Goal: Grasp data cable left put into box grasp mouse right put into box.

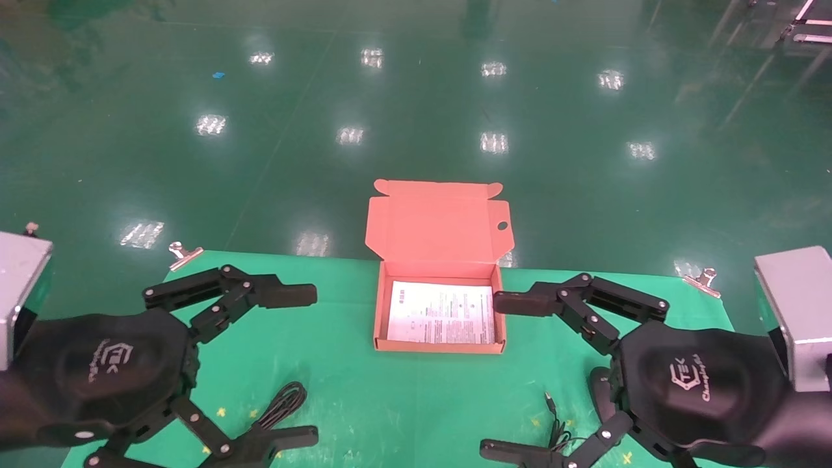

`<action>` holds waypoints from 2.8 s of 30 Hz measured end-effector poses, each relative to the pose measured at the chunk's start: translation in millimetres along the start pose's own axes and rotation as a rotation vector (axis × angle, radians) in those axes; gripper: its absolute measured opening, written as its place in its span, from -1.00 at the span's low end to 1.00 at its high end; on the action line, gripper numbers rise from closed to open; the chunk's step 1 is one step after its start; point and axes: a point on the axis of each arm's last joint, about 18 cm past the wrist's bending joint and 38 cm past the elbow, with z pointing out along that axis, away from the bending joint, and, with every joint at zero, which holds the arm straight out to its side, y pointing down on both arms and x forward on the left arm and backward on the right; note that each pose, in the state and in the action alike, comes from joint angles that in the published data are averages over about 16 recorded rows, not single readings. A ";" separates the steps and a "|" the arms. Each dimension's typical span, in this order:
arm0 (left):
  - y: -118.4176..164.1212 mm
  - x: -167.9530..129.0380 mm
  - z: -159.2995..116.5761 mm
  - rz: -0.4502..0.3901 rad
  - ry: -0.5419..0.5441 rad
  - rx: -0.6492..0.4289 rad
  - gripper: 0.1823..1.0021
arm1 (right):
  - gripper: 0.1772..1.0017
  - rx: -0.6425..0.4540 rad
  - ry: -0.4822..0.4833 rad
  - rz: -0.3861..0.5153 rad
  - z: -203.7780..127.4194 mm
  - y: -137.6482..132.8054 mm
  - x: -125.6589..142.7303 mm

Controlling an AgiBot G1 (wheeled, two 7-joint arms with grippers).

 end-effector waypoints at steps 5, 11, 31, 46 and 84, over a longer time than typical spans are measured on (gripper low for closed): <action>0.0 0.4 0.2 0.000 0.002 0.000 1.00 | 1.00 -0.003 0.000 0.000 -0.4 0.2 -0.1; 1.2 1.6 2.3 0.001 0.016 -0.013 1.00 | 1.00 -0.036 0.000 -0.011 -3.0 1.9 -0.6; 59.8 -21.7 15.6 0.114 0.029 -0.508 1.00 | 1.00 -0.629 -0.136 -0.369 -10.1 57.9 16.7; 143.1 -41.9 18.8 0.087 -0.050 -0.836 1.00 | 1.00 -1.044 -0.320 -0.676 -14.9 131.9 44.5; 256.7 -90.7 13.9 -0.194 -0.364 -1.029 1.00 | 1.00 -1.214 -0.300 -0.912 30.8 249.4 57.1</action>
